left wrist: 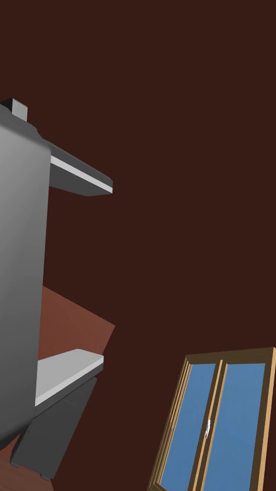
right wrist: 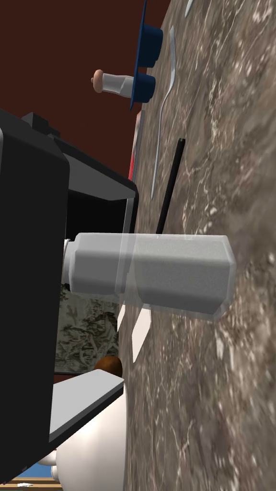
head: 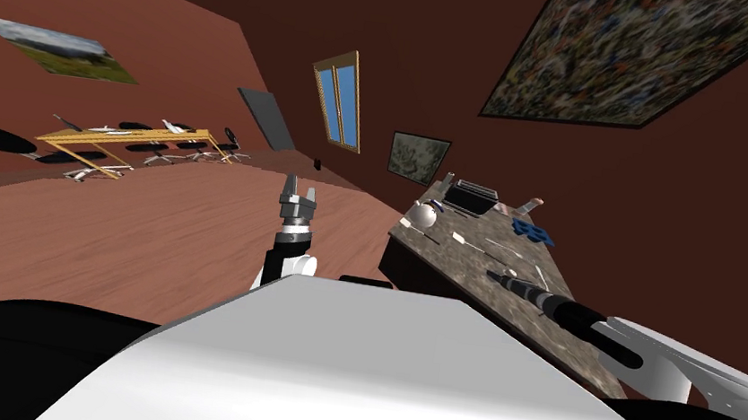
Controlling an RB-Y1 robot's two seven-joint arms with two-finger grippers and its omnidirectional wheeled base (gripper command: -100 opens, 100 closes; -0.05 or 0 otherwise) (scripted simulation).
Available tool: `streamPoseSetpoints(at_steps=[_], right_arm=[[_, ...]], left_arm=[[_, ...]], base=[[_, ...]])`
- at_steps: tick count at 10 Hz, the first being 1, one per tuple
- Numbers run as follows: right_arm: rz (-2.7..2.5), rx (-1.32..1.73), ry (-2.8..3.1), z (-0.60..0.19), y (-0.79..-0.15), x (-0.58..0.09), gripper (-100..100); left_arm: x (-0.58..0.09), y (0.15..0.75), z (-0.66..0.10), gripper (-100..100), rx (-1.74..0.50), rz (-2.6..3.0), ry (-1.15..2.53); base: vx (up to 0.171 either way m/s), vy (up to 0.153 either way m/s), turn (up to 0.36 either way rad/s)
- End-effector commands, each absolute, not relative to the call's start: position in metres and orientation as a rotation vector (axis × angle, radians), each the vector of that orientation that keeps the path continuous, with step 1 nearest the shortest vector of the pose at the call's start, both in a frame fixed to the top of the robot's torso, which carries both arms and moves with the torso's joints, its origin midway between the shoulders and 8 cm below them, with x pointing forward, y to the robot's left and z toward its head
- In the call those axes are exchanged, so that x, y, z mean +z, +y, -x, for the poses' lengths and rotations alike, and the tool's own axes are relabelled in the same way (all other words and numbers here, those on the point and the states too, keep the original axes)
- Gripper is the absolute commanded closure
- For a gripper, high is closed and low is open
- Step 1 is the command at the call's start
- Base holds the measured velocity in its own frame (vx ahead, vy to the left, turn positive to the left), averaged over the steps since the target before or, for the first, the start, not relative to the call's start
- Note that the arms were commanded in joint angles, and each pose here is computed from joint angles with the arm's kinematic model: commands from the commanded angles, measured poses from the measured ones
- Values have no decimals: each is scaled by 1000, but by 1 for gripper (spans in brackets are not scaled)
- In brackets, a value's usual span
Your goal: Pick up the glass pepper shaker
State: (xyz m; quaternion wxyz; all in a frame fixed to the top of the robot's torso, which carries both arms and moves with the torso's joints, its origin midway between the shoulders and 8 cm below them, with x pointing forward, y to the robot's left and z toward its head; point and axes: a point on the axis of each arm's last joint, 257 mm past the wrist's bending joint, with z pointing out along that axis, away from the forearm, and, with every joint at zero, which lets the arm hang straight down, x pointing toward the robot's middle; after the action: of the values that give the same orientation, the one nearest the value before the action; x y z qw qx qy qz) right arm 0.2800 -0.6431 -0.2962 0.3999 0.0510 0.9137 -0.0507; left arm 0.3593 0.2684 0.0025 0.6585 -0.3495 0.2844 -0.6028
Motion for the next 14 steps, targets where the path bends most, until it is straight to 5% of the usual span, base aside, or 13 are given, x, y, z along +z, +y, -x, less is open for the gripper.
streamPoseSetpoints(at_steps=[1, 4, 5, 9, 10, 11, 14], right_arm=[[-149, -135, 2310, -276, -651, -298, -100], [-167, -143, 2309, -273, -658, -301, -100], [-168, -142, 2309, -273, -658, -301, 100], [-169, -142, 2308, -273, -658, -301, 100], [-168, -142, 2308, -273, -658, -301, 0], [-149, -135, 2310, -276, -651, -298, 100], [-111, -119, 2314, -283, -636, -294, 100]], left_arm=[[2, 268, -359, 0, -1365, 791, 644], [2, 268, -359, 0, -1365, 791, 644], [2, 268, -359, 0, -1365, 791, 644], [2, 268, -359, 0, -1365, 791, 644], [2, 268, -359, 0, -1365, 791, 644], [2, 268, -359, 0, -1365, 791, 644], [2, 268, -359, 0, -1364, 791, 644]], base=[[-33, 16, 96], [-23, 15, 81], [0, 0, 0], [0, 0, 0], [0, 0, 0], [25, -10, -173], [37, -22, -124]])
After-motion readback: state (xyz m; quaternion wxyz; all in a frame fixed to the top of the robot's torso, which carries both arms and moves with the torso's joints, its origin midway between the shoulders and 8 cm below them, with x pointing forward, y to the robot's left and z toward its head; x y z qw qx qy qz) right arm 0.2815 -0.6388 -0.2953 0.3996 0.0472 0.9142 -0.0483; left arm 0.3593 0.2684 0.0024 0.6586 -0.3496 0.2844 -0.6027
